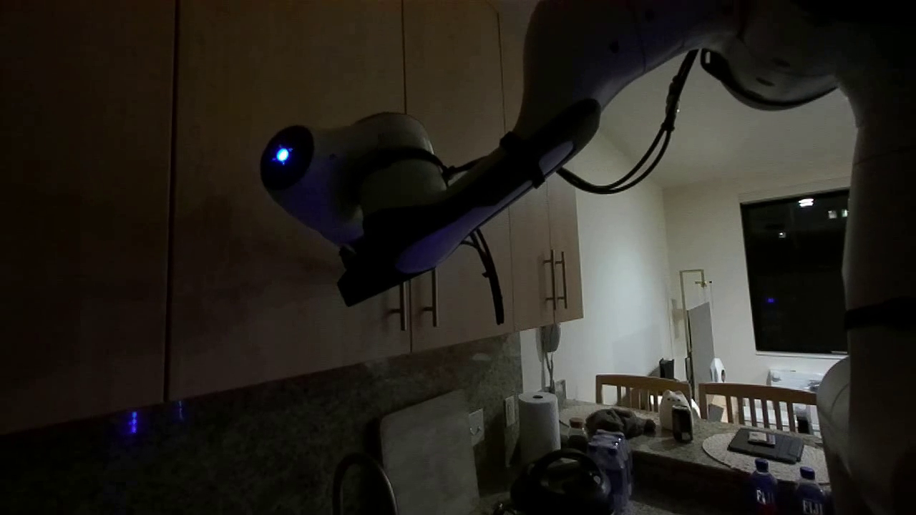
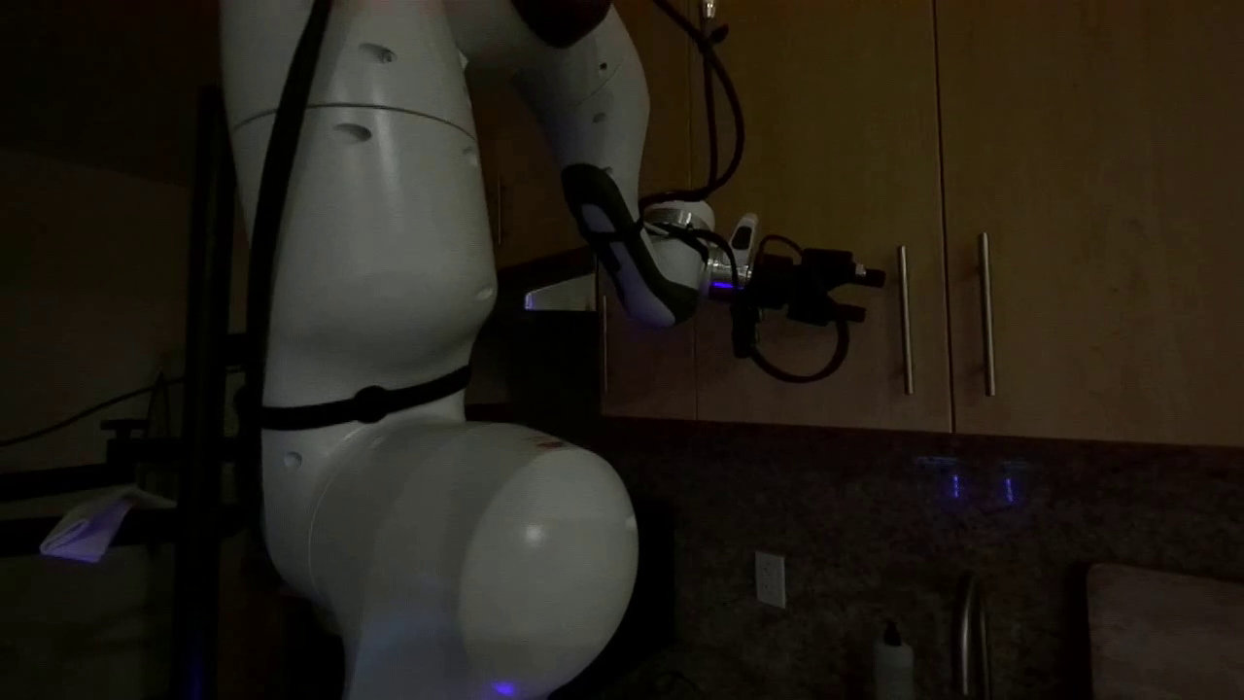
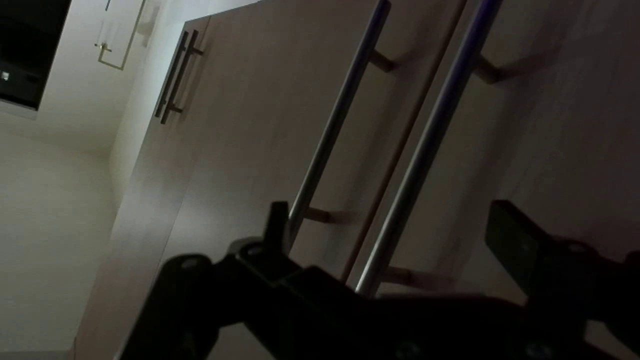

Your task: Open the cabinet door on the right of the hood of the stove

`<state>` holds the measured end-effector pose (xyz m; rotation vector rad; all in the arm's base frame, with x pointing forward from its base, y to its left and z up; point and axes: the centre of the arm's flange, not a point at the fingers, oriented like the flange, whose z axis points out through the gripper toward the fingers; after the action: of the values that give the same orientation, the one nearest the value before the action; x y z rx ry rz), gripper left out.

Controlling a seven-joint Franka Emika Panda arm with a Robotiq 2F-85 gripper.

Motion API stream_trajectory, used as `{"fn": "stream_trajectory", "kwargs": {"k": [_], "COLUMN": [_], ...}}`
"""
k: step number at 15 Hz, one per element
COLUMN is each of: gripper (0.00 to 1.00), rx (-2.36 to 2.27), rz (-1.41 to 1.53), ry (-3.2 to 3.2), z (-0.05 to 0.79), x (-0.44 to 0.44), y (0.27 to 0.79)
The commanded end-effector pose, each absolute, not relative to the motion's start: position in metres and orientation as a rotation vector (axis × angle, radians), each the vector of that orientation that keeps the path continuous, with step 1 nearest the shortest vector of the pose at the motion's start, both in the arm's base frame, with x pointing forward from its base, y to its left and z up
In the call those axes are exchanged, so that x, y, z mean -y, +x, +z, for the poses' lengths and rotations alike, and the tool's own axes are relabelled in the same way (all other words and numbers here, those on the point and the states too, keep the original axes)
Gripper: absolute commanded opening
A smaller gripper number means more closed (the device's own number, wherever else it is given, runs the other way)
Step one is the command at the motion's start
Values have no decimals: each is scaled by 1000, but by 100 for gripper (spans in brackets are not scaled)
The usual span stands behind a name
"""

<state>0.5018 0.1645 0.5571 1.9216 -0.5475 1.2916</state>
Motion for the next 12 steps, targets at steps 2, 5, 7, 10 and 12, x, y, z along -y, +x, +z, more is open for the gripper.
{"fn": "stream_trajectory", "kwargs": {"k": [2, 5, 7, 10, 12], "gripper": [100, 100, 100, 100, 100], "rx": [598, 653, 681, 724, 758], "rz": [1282, 1265, 1258, 1249, 1245], "ry": [1852, 1818, 1806, 1780, 1756], "z": [551, 542, 535, 531, 530], "x": [-171, -173, -174, -175, -175], "y": [520, 528, 531, 535, 538]}}
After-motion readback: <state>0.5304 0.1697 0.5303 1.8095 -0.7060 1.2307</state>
